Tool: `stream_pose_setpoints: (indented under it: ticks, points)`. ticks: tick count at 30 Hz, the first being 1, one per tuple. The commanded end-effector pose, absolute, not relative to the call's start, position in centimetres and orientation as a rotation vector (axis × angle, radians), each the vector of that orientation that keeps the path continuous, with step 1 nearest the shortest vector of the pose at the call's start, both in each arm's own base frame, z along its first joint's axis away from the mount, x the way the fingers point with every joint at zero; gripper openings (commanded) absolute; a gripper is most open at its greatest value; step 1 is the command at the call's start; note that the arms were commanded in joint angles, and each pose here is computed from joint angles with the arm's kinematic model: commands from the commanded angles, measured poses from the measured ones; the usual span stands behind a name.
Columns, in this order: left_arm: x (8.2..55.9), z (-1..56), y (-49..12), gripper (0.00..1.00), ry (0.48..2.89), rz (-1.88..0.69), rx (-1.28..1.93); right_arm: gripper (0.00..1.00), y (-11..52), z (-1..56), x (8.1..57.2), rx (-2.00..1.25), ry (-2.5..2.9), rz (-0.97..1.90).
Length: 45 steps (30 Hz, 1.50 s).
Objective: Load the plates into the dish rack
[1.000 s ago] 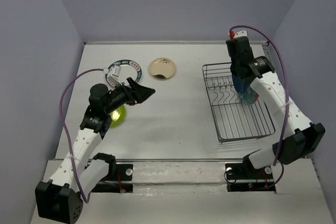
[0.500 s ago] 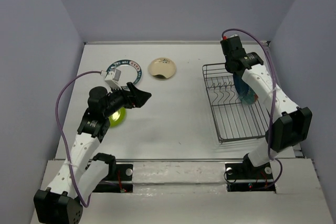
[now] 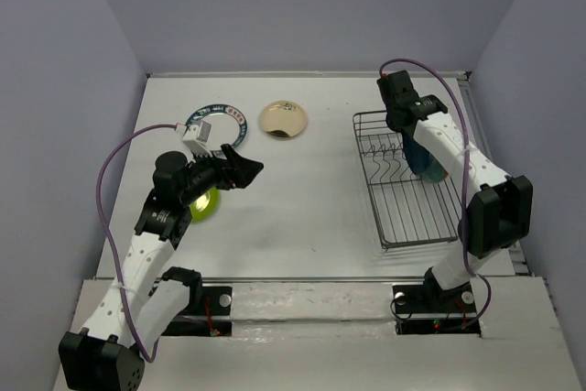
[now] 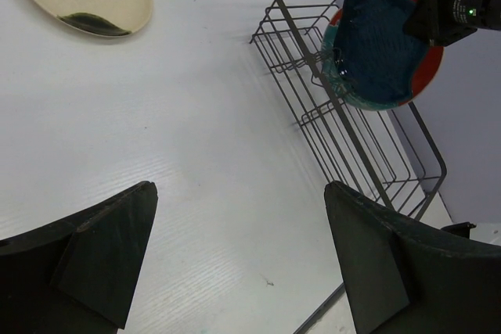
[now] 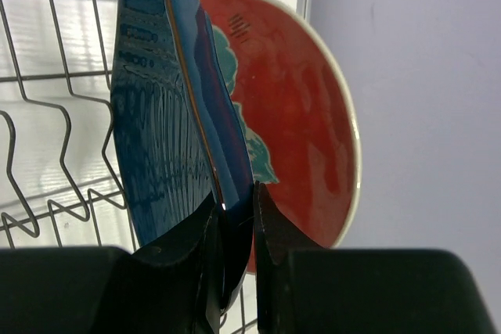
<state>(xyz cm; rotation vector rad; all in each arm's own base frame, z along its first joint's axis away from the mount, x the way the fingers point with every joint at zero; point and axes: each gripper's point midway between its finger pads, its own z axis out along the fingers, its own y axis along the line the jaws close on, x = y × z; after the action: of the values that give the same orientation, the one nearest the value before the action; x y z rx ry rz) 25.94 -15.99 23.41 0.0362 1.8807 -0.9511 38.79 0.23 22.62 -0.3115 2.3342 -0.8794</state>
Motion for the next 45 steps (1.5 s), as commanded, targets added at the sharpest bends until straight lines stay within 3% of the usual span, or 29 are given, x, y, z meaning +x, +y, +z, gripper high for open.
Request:
stream_pose_setpoints:
  ticks: [1, 23, 28, 33, 39, 45]
  points:
    - [26.1, 25.1, -16.1, 0.99, 1.824, -0.944, 0.075, 0.07, -0.6, 24.3, 39.5, -0.218, 2.254, -0.924]
    - [27.8, 22.4, -17.1, 0.99, 1.938, -1.017, -0.014, 0.08, 2.5, 16.8, 39.9, -0.146, 2.312, -0.635]
    - [29.1, 22.4, -16.7, 0.99, 1.94, -0.977, -0.096, 0.21, 2.7, 17.1, 39.7, -0.098, 2.283, -0.568]
    - [30.7, 21.5, -16.5, 0.99, 1.956, -0.916, -0.179, 0.57, 4.1, 19.7, 39.9, -0.023, 2.214, -0.412]
    - [31.9, 21.6, -16.7, 0.99, 1.942, -0.886, -0.24, 0.83, 5.1, 22.1, 38.9, 0.02, 2.16, -0.277]
    - [33.7, 22.3, -18.8, 0.99, 1.946, -0.827, -0.232, 0.92, 5.3, 25.2, 36.8, 0.028, 2.08, -0.175]
